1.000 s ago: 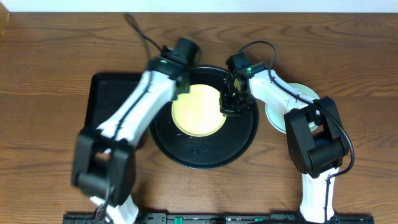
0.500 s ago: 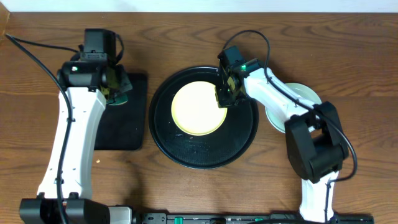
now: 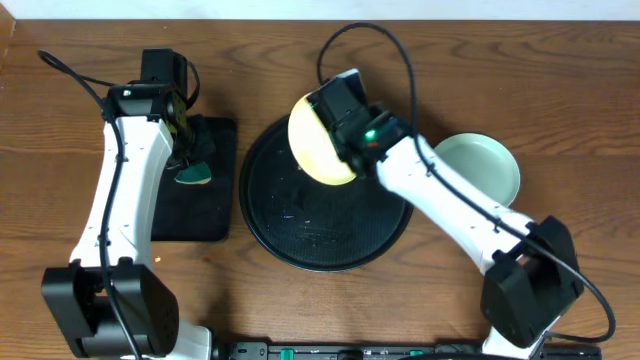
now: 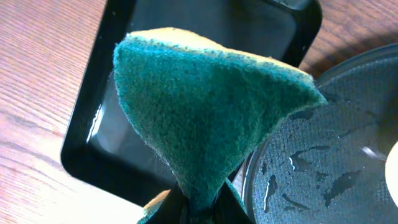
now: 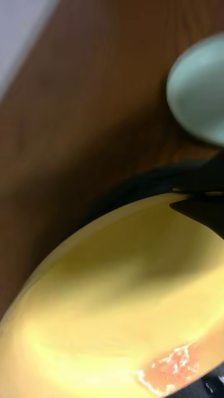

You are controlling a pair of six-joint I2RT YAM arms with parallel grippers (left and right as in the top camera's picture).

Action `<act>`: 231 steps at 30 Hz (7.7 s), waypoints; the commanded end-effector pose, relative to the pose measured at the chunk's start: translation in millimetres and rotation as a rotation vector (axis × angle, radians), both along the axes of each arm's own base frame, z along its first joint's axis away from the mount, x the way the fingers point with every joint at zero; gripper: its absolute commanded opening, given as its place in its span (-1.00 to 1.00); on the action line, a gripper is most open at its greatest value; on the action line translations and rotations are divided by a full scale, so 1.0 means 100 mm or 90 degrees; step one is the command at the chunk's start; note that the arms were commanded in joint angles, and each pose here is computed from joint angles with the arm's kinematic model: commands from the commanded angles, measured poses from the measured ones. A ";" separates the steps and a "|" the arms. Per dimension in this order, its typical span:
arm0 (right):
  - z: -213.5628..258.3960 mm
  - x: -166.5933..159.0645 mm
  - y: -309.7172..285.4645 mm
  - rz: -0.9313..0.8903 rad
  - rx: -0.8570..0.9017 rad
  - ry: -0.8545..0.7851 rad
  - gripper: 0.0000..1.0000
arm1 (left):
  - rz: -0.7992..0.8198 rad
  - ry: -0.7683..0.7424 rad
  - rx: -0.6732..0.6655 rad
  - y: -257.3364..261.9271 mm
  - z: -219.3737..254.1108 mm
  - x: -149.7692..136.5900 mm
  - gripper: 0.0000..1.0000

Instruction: Clean dirty plates on tray and stack at the side

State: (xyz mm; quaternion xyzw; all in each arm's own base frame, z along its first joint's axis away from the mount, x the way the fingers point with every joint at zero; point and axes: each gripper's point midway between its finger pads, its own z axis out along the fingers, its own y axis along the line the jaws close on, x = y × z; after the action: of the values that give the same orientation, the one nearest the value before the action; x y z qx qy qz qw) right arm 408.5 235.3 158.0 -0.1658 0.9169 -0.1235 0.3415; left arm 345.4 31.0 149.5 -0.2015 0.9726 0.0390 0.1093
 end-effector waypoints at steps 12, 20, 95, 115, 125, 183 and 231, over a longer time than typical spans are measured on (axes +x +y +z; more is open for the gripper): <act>1.31 -0.29 0.11 -0.133 -0.255 -0.386 -0.98 | 0.014 -0.005 0.002 0.13 0.02 0.03 -0.85; 1.44 -0.37 0.14 -0.146 -0.282 -0.413 -0.98 | 0.014 -0.005 0.002 0.13 0.02 0.03 -0.85; -0.15 -0.18 -2.45 -0.226 0.315 0.223 0.08 | -0.117 0.031 0.027 0.14 -0.48 0.18 -0.85; -0.16 -0.22 -2.18 -0.187 0.304 0.243 0.25 | -0.118 0.104 0.017 0.15 -1.06 0.27 0.37; 0.05 -0.26 -2.18 -0.179 0.308 0.209 0.31 | -0.132 -0.038 -0.019 -0.02 -0.08 0.32 0.41; 0.51 -1.59 -2.27 -0.025 0.285 -0.435 0.99 | -0.137 -0.160 -0.009 -0.06 0.60 0.19 0.47; 0.00 -1.62 -2.27 -0.041 0.338 -0.486 0.99 | -0.137 -0.176 -0.004 -0.05 0.68 0.16 0.47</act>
State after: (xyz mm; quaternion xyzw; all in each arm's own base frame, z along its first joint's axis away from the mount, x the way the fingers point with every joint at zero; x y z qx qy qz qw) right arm 246.3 5.4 158.7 0.0119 0.7322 0.0423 0.6797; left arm 362.7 25.0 205.5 -0.1023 0.9685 -0.0048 0.2271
